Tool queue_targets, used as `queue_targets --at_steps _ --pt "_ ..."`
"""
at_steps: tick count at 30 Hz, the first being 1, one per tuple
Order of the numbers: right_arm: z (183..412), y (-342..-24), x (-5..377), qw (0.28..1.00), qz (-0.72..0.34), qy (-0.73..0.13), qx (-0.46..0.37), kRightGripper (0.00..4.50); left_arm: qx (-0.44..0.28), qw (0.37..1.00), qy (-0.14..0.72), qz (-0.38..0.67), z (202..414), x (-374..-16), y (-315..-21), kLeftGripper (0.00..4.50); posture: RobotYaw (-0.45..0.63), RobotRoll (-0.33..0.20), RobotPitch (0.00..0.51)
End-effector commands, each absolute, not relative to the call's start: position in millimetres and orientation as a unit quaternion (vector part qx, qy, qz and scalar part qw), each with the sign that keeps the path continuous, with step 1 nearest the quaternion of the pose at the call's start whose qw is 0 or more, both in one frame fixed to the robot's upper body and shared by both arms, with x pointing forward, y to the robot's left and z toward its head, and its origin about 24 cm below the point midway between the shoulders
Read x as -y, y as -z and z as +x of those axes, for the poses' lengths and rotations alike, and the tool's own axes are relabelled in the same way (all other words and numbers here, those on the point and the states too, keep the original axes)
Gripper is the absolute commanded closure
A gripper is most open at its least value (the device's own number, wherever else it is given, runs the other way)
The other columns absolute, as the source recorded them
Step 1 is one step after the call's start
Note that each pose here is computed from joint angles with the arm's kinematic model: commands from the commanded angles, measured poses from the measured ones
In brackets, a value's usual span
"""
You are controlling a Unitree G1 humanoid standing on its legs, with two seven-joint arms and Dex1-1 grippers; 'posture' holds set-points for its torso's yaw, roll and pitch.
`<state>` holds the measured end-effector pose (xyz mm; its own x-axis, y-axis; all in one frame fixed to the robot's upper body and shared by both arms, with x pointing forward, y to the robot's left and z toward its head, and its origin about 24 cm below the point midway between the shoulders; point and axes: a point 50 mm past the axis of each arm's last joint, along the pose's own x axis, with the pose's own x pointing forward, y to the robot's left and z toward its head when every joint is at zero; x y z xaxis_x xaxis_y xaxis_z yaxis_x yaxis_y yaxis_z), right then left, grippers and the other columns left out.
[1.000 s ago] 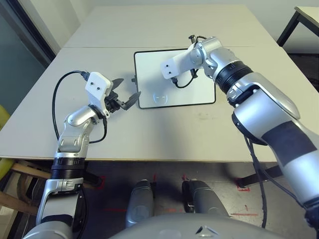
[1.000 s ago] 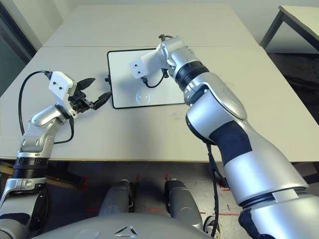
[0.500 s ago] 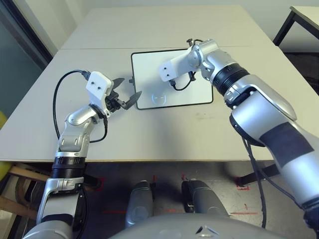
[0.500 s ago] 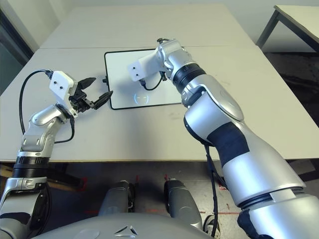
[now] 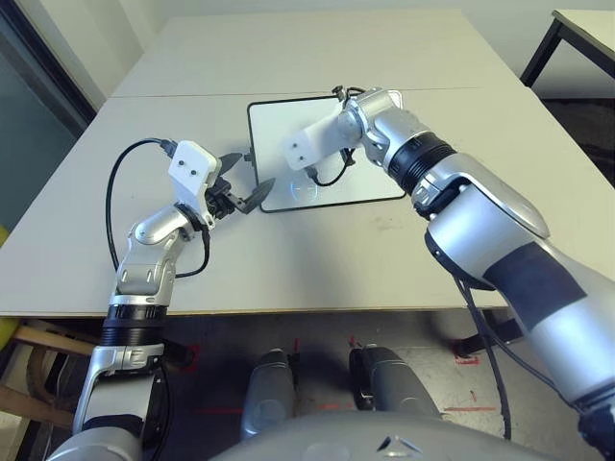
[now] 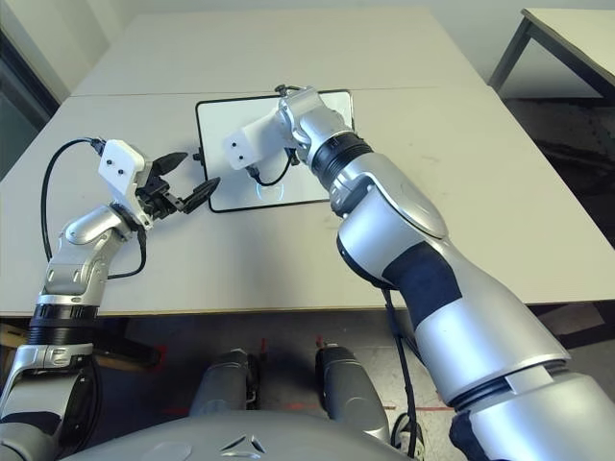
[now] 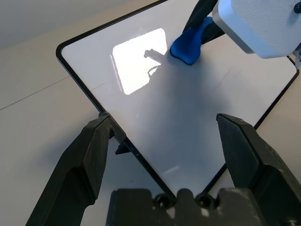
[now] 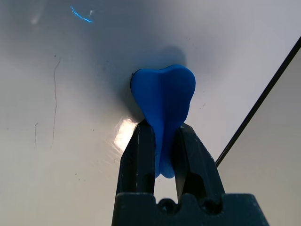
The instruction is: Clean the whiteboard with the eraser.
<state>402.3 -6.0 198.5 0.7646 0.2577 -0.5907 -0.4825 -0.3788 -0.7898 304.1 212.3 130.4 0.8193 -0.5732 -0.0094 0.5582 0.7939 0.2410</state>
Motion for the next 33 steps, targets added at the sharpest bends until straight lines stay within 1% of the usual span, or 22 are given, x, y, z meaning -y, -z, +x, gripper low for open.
queue_targets --at_steps 1,5,11,18,23,25,29,33 --pt "402.3 -193.7 6.7 0.551 -0.759 -0.337 -0.077 4.12 0.033 0.943 0.306 0.126 303.5 -207.5 -131.1 0.00 -0.01 0.000 0.056" --pt "405.3 -189.9 18.9 0.540 -0.767 -0.333 -0.096 4.12 0.033 0.943 0.306 0.126 303.8 -207.3 -130.9 0.00 -0.02 0.000 0.057" --pt "410.7 -182.9 49.0 0.522 -0.774 -0.329 -0.140 4.12 0.032 0.943 0.308 0.126 306.1 -206.8 -130.5 0.00 -0.03 0.000 0.058" --pt "414.9 -186.1 72.0 0.528 -0.772 -0.313 -0.167 4.12 0.032 0.941 0.313 0.126 309.6 -206.3 -130.1 0.00 -0.05 0.000 0.054" --pt "416.2 -191.5 77.9 0.545 -0.762 -0.307 -0.169 4.12 0.034 0.939 0.318 0.126 313.2 -204.1 -130.2 0.00 -0.06 0.000 0.051" --pt "416.0 -197.2 77.4 0.561 -0.748 -0.313 -0.168 4.12 0.035 0.939 0.319 0.126 314.4 -203.6 -130.6 0.00 -0.07 0.000 0.048" --pt "410.6 -214.5 72.9 0.599 -0.696 -0.358 -0.167 4.12 0.037 0.937 0.323 0.127 316.7 -202.1 -130.6 0.00 -0.09 0.000 0.045" --pt "405.8 -238.9 83.5 0.643 -0.652 -0.362 -0.178 4.12 0.038 0.935 0.331 0.123 320.4 -196.5 -128.6 0.00 -0.12 0.000 0.050"
